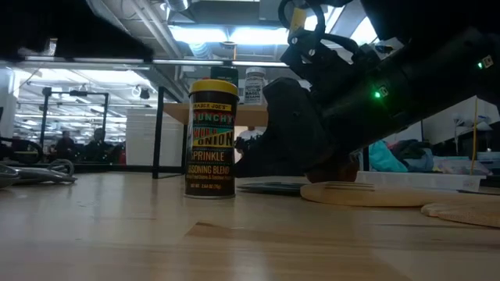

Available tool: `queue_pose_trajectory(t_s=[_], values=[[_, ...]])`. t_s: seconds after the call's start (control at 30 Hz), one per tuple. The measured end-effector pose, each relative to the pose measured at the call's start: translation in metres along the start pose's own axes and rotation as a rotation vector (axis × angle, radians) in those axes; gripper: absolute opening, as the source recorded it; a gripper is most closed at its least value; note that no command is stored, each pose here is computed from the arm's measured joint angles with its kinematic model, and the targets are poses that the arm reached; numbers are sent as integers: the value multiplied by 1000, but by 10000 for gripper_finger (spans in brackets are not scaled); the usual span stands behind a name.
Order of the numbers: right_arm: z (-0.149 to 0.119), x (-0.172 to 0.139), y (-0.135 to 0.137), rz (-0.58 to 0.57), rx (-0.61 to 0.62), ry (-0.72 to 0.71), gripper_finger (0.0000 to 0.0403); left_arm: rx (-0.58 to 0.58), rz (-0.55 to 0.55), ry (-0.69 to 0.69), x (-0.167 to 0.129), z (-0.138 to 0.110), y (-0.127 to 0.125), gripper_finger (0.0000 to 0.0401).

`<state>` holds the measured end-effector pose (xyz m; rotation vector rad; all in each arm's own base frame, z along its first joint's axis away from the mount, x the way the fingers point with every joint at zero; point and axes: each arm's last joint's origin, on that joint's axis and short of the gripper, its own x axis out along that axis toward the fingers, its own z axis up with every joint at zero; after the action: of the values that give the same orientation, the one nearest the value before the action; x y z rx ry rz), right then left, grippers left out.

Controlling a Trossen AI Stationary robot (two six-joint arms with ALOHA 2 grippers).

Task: Shelf spices
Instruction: Put the yellow seasoning bottle on the shelf

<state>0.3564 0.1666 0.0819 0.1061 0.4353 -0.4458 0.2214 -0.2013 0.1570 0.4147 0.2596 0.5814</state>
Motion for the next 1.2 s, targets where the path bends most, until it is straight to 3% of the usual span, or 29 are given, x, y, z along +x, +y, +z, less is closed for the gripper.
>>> queue_pose_trajectory(t_s=[0.17,0.33,0.43,0.6,0.7,0.83,0.9,1.2], values=[[0,0,0,0,0,0,244,16,34,28,-10,13,58,3],[0,0,0,1,1,0,244,-83,57,80,-20,11,119,3],[0,0,0,1,1,0,244,-145,73,68,-24,1,140,3],[0,0,0,1,1,0,244,-228,81,-1,-28,-36,156,3],[0,0,0,1,1,0,244,-339,91,-91,-28,-69,161,3],[0,0,0,1,1,0,244,-528,51,-93,-28,-111,167,3],[0,0,0,2,0,0,244,-589,39,-109,-29,-110,165,3],[0,0,1,18,-2,9,244,-607,-15,-129,-35,-102,147,3]])
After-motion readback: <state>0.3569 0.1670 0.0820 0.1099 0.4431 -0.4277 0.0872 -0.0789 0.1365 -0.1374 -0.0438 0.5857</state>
